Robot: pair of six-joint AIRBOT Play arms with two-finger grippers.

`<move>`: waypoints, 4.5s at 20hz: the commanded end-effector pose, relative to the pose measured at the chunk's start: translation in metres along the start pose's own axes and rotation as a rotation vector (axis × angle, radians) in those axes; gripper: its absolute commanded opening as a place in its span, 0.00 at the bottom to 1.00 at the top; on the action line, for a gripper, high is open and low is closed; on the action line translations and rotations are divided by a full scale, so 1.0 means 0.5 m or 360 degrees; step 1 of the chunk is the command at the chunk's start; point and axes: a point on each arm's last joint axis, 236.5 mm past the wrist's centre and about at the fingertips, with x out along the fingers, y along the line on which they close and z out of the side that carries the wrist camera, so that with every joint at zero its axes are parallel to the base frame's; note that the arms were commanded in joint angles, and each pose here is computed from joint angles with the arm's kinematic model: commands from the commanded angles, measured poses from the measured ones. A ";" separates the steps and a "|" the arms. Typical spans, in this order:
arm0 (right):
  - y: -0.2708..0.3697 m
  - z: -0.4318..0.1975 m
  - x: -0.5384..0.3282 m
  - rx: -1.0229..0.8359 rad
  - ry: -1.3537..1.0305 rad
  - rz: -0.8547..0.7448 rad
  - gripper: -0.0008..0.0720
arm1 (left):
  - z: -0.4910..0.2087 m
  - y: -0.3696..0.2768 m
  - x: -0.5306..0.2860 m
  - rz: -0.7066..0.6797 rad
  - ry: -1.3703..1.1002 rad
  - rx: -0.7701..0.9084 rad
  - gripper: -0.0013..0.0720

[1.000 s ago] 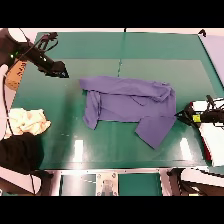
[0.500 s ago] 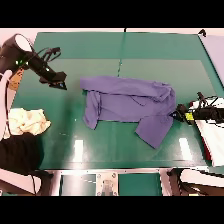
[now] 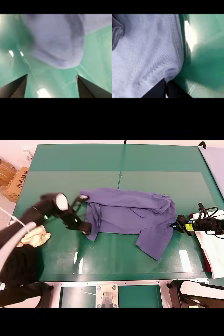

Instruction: Fold the shirts.

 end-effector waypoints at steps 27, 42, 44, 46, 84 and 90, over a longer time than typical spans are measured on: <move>0.031 -0.026 -0.038 0.0076 0.0114 0.0226 0.03 | 0.022 0.128 -0.090 -0.0804 -0.0226 -0.0346 0.06; 0.733 -0.064 -1.015 -0.1216 -0.1873 0.1203 0.04 | 0.129 -0.202 -1.137 -0.0531 -0.2369 0.0532 0.06; 0.758 -0.133 -1.114 -0.1273 -0.2193 0.1155 0.04 | 0.048 -0.246 -1.240 -0.0328 -0.2628 0.0587 0.06; 0.768 -0.186 -1.176 -0.1333 -0.2446 0.1075 0.04 | -0.019 -0.267 -1.285 -0.0146 -0.2740 0.0570 0.06; 0.236 0.350 -0.071 -0.0212 -0.0589 0.0495 0.04 | 0.418 0.298 -0.160 -0.0105 -0.1007 -0.0462 0.06; 0.170 0.302 -0.028 -0.0289 -0.0441 0.0298 0.04 | 0.350 0.285 -0.081 -0.0165 -0.0764 -0.0533 0.06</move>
